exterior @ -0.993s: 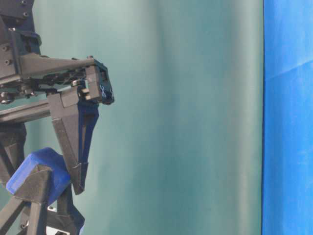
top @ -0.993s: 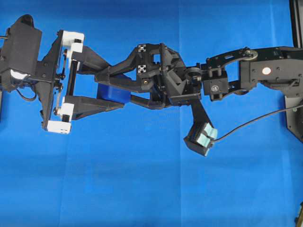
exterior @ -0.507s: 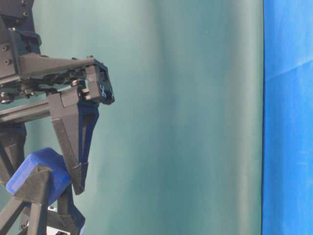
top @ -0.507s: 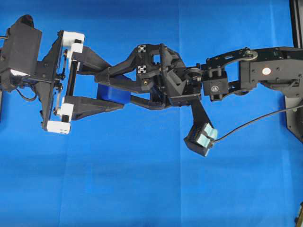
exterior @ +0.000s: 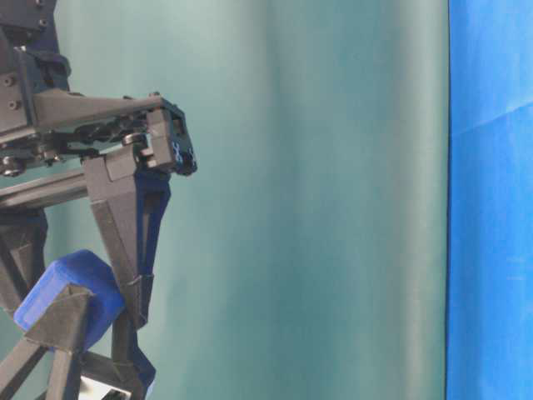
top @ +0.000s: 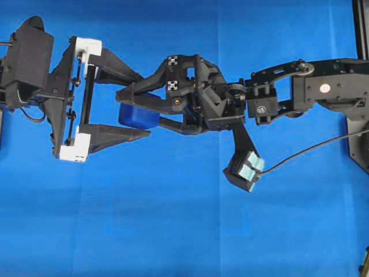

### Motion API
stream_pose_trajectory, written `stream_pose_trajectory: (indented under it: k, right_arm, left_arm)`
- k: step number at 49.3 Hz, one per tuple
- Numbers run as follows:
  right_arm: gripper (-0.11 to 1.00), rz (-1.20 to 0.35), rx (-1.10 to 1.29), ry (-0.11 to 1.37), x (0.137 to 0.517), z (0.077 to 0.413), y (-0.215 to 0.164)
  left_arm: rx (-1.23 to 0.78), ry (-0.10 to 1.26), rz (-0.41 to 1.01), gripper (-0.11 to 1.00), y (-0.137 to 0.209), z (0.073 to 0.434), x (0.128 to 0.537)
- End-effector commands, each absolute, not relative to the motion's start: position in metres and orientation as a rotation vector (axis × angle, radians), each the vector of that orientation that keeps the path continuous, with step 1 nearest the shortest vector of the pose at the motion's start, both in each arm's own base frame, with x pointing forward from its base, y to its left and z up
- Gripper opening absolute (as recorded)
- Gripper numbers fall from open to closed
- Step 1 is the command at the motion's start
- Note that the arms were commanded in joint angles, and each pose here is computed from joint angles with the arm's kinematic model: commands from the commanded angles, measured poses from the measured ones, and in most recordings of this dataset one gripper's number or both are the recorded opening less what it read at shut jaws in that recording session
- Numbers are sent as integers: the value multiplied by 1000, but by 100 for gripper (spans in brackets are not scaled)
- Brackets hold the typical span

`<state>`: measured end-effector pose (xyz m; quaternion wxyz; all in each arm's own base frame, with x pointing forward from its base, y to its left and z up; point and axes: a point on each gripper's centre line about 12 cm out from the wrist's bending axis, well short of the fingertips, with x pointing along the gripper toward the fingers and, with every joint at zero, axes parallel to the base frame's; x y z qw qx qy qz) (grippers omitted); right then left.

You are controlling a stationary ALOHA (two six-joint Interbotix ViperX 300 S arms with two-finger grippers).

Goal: Handover the blue block to the right arm after grasping it with the left arm, then place it in the designated position.
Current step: 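Close the right gripper on the cube and open the left gripper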

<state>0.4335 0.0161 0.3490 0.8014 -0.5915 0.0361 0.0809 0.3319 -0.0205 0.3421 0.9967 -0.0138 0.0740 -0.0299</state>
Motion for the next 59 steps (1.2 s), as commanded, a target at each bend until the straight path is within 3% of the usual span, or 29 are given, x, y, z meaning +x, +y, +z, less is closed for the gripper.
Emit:
stream_pose_trajectory:
  k: [1,31,49,59]
  right_arm:
    - [53,149,-1261,43,423,366,17]
    - [53,106,-1199,74,343,371,10]
    - [53,96,-1119,98,339,369,9]
    - [53,91,-942,100,338,370,11]
  left_arm:
    - [-31,91,-55,93,-18,359,322]
    - [-32,68,-52,93,-16,361,297]
    - [-32,68,-47,93,-14,361,297]
    - [-31,68,-47,93,-14,361,297]
